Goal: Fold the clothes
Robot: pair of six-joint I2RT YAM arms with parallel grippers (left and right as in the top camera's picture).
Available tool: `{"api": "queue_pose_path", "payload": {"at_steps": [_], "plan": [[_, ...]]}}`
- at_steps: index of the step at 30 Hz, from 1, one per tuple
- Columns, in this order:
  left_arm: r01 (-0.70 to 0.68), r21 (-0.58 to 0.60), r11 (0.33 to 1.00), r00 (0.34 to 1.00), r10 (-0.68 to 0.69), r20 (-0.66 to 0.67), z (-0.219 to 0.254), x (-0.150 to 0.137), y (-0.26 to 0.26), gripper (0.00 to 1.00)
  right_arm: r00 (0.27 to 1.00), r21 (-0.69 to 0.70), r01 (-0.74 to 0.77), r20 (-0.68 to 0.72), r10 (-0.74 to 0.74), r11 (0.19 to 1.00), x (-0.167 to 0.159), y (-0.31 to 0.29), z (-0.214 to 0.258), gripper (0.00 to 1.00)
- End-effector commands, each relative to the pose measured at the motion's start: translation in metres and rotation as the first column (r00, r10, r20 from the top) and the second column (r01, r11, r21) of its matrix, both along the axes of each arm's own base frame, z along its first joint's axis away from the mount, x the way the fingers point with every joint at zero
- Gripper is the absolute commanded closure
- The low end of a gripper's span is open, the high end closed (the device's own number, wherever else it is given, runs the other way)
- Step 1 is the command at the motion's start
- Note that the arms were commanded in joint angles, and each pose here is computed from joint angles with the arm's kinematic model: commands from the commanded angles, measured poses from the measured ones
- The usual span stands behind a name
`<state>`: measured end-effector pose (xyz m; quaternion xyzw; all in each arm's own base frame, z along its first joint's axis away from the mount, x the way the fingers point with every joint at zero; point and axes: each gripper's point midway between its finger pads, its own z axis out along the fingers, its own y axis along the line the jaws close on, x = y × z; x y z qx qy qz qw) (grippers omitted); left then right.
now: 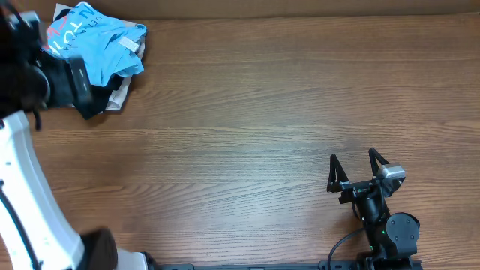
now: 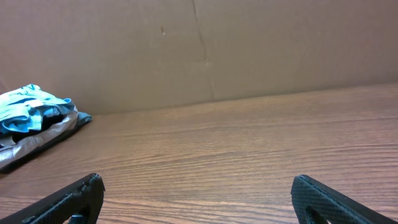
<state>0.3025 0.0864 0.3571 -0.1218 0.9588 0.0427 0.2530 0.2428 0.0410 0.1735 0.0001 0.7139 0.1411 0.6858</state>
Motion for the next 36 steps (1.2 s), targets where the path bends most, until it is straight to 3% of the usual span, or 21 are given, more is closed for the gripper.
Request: {"api": "queue_pose_path", "payload": {"at_steps": [1, 3, 9, 16, 21, 36], "plan": [[0.037, -0.015, 0.999, 0.999, -0.038, -0.029, -0.010, -0.037, -0.021, 0.00, 1.000, 0.000, 0.010, 0.005, -0.010, 1.000, 0.000, -0.002, -0.002, 0.00], [0.082, -0.004, 0.997, 0.995, -0.083, -0.049, -0.021, -0.055, -0.033, 0.00, 1.000, 0.000, 0.010, 0.005, -0.010, 1.000, 0.000, -0.002, -0.002, 0.00], [0.174, 0.071, 0.982, 0.961, -0.185, 0.205, -0.015, -0.048, -0.053, 0.00, 1.000, -0.001, 0.010, 0.005, -0.010, 1.000, 0.000, -0.002, -0.002, 0.00], [0.256, 0.089, 0.963, 0.817, -0.265, 0.513, -0.025, -0.049, -0.078, 0.00, 1.000, 0.000, 0.010, 0.005, -0.010, 1.000, 0.000, -0.002, -0.002, 0.00], [0.223, 0.046, 0.974, 0.720, -0.196, 0.666, -0.061, -0.056, -0.084, 0.00, 1.000, 0.000, 0.010, 0.005, -0.010, 1.000, 0.000, -0.002, -0.002, 0.00], [0.251, 0.087, 0.964, 0.475, -0.201, 0.857, -0.125, -0.064, -0.101, 0.00, 1.000, 0.000, 0.010, 0.005, -0.010, 1.000, 0.000, -0.002, -0.002, 0.00]]}}
